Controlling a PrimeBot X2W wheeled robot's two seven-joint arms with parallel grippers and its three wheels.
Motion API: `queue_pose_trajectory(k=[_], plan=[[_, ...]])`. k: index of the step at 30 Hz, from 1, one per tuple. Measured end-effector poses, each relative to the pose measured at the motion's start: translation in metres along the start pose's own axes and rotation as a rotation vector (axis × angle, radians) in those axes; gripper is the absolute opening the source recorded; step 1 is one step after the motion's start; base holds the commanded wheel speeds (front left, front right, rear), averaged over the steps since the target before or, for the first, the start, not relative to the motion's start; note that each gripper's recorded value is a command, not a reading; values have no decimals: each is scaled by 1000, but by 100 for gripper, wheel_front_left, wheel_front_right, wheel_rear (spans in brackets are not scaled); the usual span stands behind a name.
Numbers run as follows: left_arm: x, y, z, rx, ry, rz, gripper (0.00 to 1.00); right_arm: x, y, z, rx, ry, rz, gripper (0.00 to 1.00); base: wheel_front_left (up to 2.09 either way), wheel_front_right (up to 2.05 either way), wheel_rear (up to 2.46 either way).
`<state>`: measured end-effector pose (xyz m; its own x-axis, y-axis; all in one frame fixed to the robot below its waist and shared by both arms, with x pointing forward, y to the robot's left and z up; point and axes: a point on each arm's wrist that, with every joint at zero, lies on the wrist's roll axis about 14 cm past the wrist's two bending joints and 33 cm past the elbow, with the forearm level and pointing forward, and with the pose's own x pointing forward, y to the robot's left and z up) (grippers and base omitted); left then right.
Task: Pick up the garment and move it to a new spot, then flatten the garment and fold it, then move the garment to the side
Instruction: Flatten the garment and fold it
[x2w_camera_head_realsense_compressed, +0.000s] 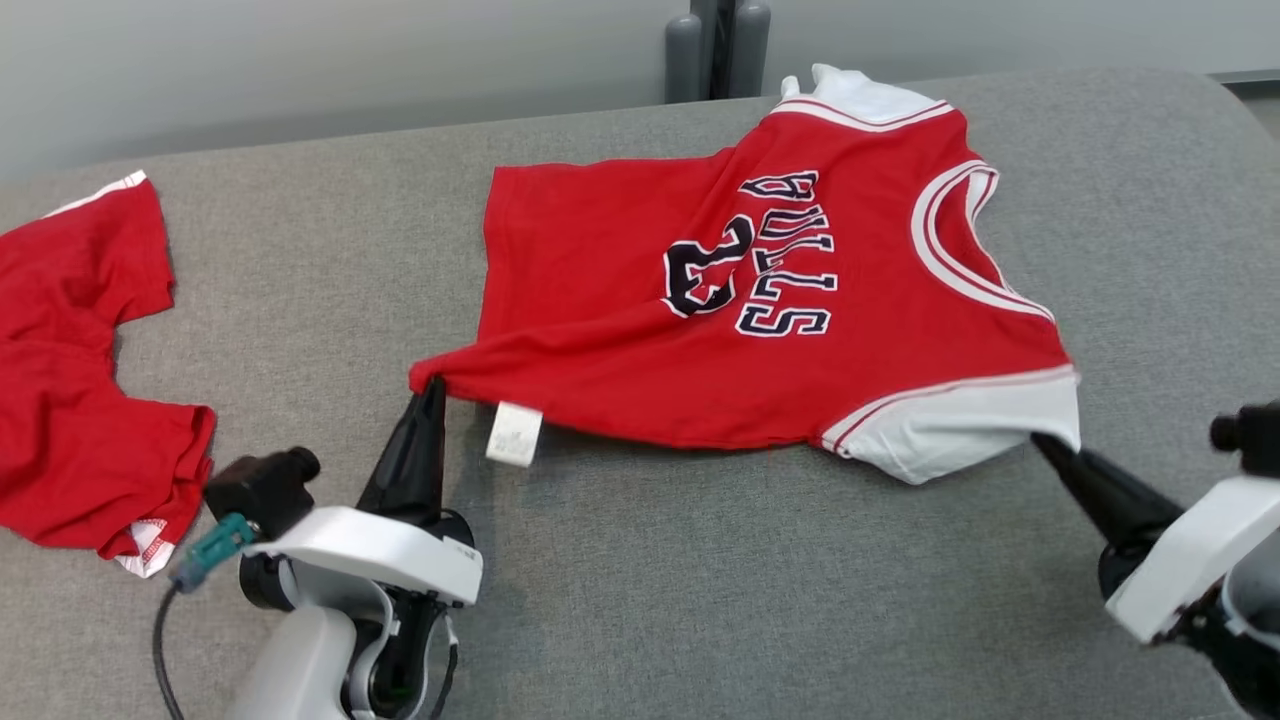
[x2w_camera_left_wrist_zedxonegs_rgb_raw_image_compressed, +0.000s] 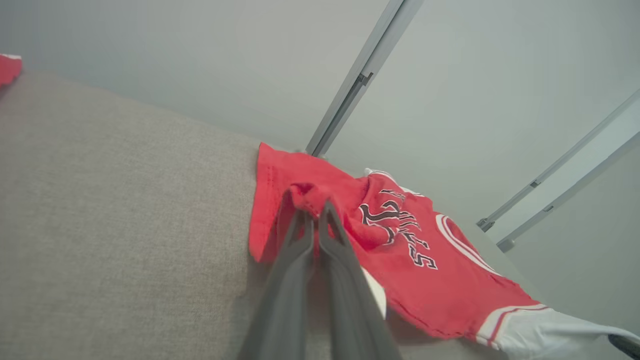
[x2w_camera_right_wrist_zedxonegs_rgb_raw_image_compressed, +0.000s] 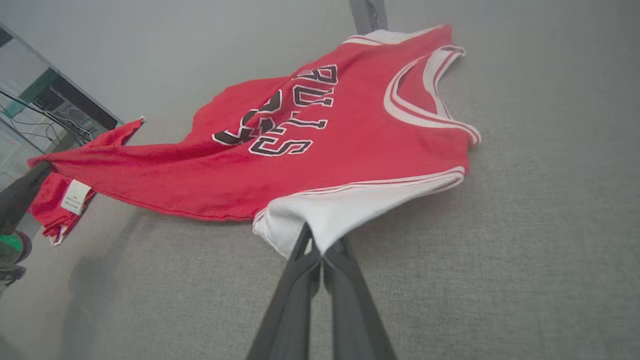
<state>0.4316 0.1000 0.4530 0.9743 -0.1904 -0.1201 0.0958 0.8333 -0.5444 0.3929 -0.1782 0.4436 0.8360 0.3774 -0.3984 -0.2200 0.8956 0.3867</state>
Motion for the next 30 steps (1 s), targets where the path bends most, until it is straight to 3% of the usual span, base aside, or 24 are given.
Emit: queue_pose_trajectory(k=[3, 8, 12, 15, 20, 30], plan=[[4, -12, 17, -25, -16, -47, 0, -7, 12, 41, 43, -98, 53, 0, 0, 0, 0], [8, -39, 53, -50, -49, -138, 0, -19, 28, 107, 3, -268, 115, 0, 0, 0, 0], [13, -69, 102, -146, -124, -212, 0, -31, 49, 166, -5, -441, 178, 0, 0, 0, 0], [13, -92, 125, -207, -142, -271, 0, -35, 64, 184, 67, -480, 245, 0, 0, 0, 0], [11, -115, 168, -299, -198, -316, 0, -44, 68, 216, 87, -543, 256, 0, 0, 0, 0], [9, -116, 222, -521, -304, -279, 0, -56, 75, 267, 204, -706, 259, 0, 0, 0, 0]])
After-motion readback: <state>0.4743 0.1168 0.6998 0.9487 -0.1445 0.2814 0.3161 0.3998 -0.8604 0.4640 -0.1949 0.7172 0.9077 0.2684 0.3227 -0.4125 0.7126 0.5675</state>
